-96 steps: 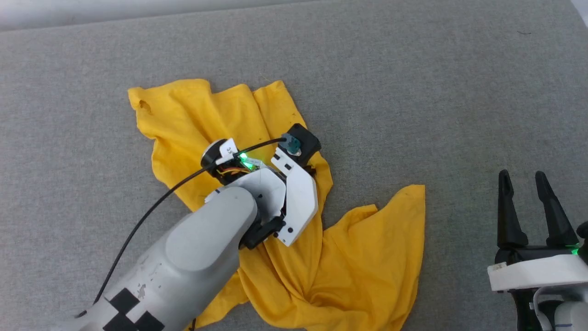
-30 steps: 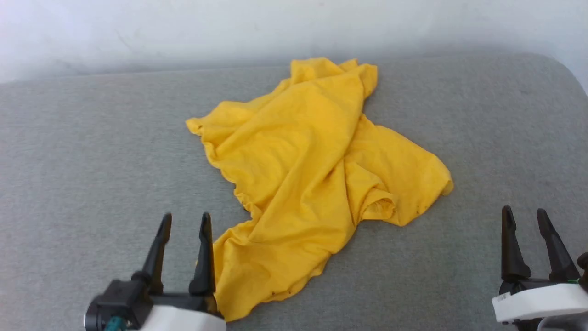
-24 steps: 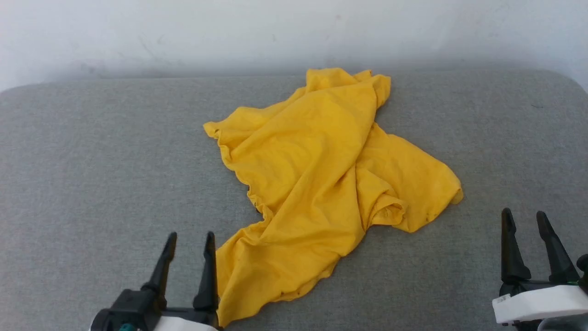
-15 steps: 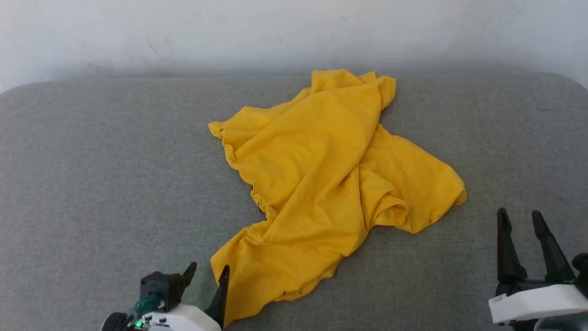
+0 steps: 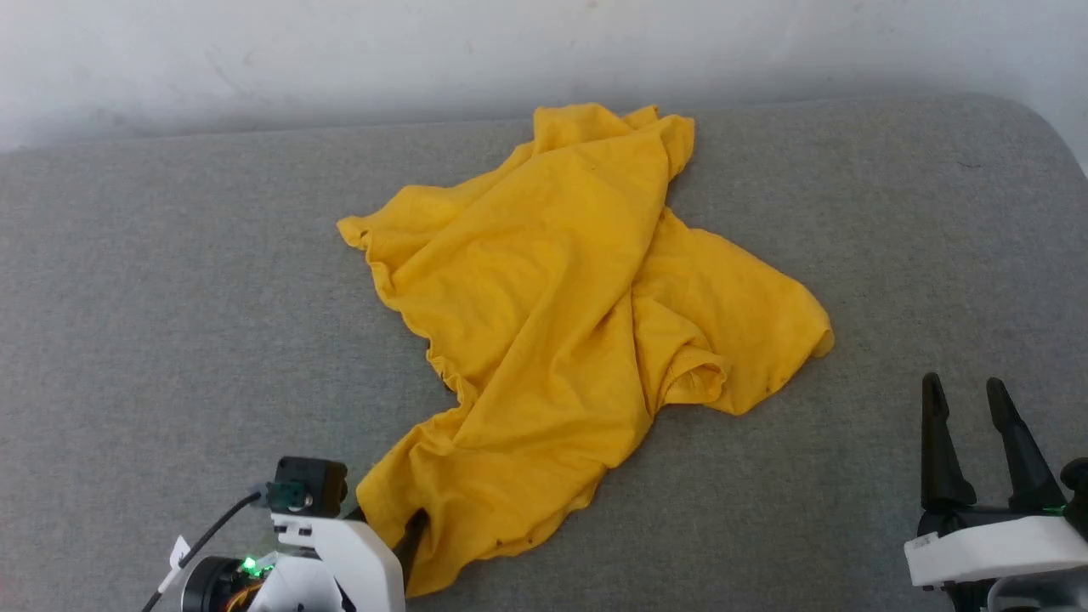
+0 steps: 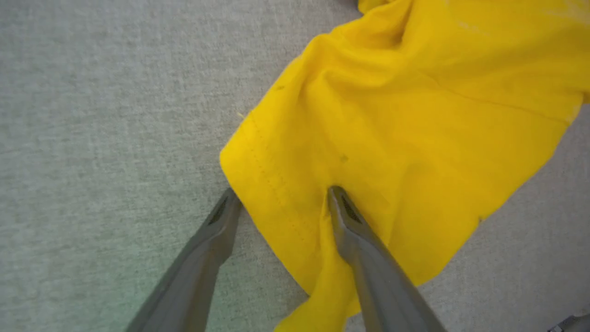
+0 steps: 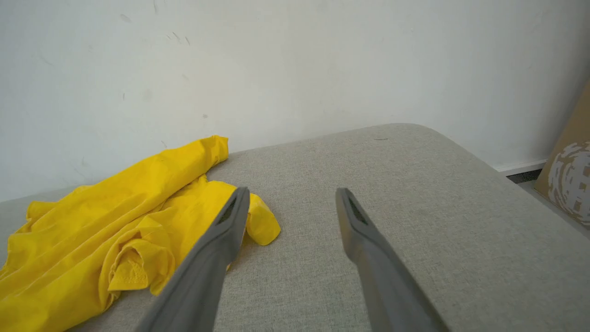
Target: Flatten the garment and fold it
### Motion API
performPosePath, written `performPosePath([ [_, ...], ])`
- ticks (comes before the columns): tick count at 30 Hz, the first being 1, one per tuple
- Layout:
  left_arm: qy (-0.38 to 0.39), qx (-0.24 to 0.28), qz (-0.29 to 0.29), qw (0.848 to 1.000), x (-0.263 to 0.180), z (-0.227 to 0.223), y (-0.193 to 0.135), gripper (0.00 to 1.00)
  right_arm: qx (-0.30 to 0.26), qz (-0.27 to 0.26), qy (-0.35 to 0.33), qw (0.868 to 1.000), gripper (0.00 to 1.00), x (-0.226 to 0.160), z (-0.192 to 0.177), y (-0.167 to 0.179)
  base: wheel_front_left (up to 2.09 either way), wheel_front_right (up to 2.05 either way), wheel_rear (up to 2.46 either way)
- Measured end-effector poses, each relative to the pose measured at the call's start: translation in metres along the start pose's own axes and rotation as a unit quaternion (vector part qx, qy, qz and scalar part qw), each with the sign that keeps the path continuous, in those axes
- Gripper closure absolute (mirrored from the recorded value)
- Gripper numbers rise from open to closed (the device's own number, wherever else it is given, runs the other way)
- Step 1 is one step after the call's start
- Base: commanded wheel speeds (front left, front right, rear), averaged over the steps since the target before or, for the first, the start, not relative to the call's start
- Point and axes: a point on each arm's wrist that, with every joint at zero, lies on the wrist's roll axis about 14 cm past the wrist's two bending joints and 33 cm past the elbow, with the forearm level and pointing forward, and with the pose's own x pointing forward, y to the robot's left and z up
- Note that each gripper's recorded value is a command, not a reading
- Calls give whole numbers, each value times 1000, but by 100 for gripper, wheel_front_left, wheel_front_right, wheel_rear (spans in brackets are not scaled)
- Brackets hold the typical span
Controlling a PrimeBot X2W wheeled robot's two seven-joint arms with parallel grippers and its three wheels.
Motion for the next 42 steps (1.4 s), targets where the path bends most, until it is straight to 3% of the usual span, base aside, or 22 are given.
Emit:
performPosePath([
  [2, 3, 3, -1, 1000, 4, 2, -1, 100, -1, -4, 0, 1000, 0, -1, -1, -2, 0, 0, 0],
  [7, -14, 2, -14, 1000, 11, 13, -9, 100, -2, -13, 5, 1000, 0, -2, -5, -8, 0, 0, 0],
  [10, -64, -13, -21, 998, 11, 31, -16, 100, -1, -15, 5, 1000, 0, -2, -5, -9, 0, 0, 0],
  [14, -170, -58, -16, 984, -2, 76, -16, 100, 0, -11, 3, 1000, 0, 0, -5, -7, 0, 0, 0],
  [18, -236, -106, 25, 966, -22, 96, 8, 100, 3, 1, 4, 1000, 0, 4, -6, 1, 0, 0, 0],
  [25, -237, -205, 140, 939, -61, 51, 80, 100, -1, 22, 9, 1000, 0, 11, -9, 14, 0, 0, 0],
  [30, -225, -220, 226, 922, -94, 18, 125, 100, -7, 37, 16, 999, 0, 17, -10, 24, 0, 0, 0],
  [35, -240, -224, 240, 914, -108, 18, 132, 100, -12, 62, 28, 998, 0, 23, -14, 40, 0, 0, 0],
  [42, -253, -227, 204, 918, -100, 30, 112, 100, -38, 110, 28, 993, 0, 44, 5, 76, 0, 0, 0],
])
